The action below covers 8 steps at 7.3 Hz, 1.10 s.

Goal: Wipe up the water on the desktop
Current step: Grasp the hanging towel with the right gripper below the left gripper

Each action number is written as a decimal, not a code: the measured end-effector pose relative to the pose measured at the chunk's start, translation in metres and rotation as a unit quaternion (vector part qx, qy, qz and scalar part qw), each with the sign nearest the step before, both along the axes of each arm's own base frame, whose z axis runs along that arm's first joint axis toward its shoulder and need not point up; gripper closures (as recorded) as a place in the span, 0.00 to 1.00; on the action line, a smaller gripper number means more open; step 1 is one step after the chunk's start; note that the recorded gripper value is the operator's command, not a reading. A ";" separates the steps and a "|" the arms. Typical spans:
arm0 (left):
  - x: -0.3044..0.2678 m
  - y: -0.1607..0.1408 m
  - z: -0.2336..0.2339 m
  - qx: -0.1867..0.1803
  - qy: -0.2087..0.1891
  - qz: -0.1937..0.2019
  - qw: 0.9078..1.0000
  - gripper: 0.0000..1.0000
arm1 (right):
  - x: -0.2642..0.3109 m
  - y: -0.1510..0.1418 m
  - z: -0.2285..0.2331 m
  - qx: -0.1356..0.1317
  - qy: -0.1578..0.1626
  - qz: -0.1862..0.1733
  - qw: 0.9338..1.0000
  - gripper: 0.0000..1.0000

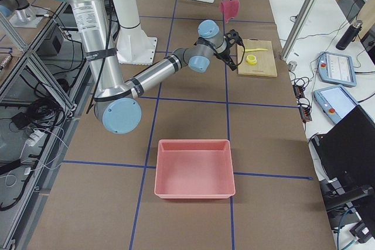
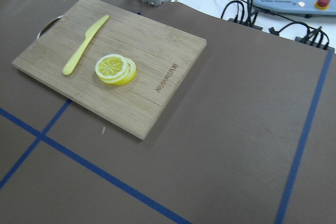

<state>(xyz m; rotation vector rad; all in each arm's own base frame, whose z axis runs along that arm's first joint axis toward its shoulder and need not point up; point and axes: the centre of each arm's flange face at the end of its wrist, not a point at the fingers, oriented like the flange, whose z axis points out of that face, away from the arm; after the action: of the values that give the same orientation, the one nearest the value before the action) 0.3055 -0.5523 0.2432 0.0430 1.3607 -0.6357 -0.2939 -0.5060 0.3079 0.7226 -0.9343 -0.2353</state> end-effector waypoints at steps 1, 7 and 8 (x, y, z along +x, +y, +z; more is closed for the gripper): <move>0.033 0.009 -0.035 -0.015 0.022 0.000 1.000 1.00 | -0.045 0.015 -0.026 0.026 -0.003 0.010 1.000 0.01; 0.093 0.054 -0.121 -0.044 0.094 0.001 0.995 1.00 | -0.186 0.114 -0.089 0.123 0.010 0.061 0.990 0.06; 0.096 0.063 -0.128 -0.043 0.101 0.008 0.994 1.00 | -0.189 0.117 -0.090 0.127 0.012 0.061 0.990 0.07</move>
<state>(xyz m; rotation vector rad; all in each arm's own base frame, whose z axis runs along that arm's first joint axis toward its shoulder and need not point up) 0.4016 -0.4893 0.1156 -0.1035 1.5256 -0.6986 -0.4831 -0.3895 0.2182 1.0069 -0.8413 -0.2579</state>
